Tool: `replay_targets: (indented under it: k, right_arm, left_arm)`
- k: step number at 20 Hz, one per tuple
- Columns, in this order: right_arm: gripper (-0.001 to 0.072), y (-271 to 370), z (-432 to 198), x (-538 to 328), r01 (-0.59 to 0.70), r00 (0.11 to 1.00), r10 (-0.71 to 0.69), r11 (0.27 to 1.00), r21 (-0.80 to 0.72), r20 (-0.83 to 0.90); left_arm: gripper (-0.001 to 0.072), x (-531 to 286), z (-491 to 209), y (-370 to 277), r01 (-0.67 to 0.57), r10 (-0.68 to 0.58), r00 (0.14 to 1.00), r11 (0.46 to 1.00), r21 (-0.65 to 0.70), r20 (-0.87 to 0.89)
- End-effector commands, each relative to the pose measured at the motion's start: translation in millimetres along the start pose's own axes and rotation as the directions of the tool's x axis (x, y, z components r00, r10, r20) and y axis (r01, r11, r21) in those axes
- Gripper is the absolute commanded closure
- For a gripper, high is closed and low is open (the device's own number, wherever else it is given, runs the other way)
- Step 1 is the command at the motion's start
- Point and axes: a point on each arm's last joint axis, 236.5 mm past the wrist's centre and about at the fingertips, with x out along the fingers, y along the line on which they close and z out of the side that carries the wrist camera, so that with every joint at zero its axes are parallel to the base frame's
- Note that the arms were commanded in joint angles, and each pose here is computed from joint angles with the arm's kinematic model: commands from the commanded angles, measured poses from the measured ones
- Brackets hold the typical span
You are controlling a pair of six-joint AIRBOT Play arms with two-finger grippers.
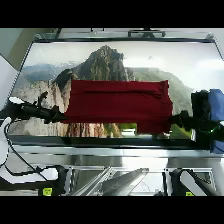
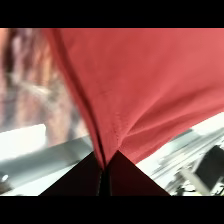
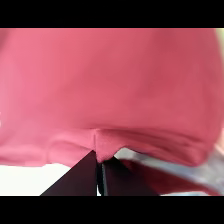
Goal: Fold the shirts.
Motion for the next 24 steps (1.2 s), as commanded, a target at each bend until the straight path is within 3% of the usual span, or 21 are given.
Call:
replay_targets:
  k: [1,6,11,13,18,22,24]
  right_arm:
    - [0.0696,69.2,47.1,-7.1,-0.102,0.987,0.116,0.987,-0.125,0.108]
    - [0.0696,104.1,115.0,40.4,-0.072,0.985,0.106,0.971,-0.227,0.139]
    - [0.0696,58.9,151.3,120.6,-0.009,0.997,0.027,0.974,-0.227,0.076]
    - [0.0696,31.2,162.3,139.6,0.037,0.997,-0.020,0.978,-0.206,0.080]
    - [0.0696,-10.1,184.3,141.9,0.223,0.972,-0.199,0.948,-0.226,0.124]
    - [0.0697,-30.3,190.9,130.0,0.444,0.896,-0.417,0.852,-0.277,0.153]
    - [0.0697,-26.0,186.9,136.6,0.461,0.888,-0.433,0.826,-0.324,0.157]
  left_arm:
    - [0.0690,-17.0,29.3,-27.3,0.038,-0.042,0.997,0.997,0.065,0.062]
    - [0.0692,-28.8,113.1,-58.9,-0.021,-0.003,0.990,0.985,0.172,0.140]
    - [0.0701,7.1,185.7,-58.8,-0.060,0.021,0.985,0.973,0.224,0.173]
    - [0.0702,19.3,208.8,-36.0,-0.135,0.098,0.976,0.972,0.190,0.194]
    - [0.0703,34.3,241.7,-13.4,-0.263,0.219,0.951,0.944,0.199,0.220]
    - [0.0701,24.4,259.7,-11.2,-0.418,0.350,0.889,0.884,0.210,0.295]
    - [0.0701,31.1,259.8,-19.4,-0.424,0.351,0.888,0.876,0.230,0.298]
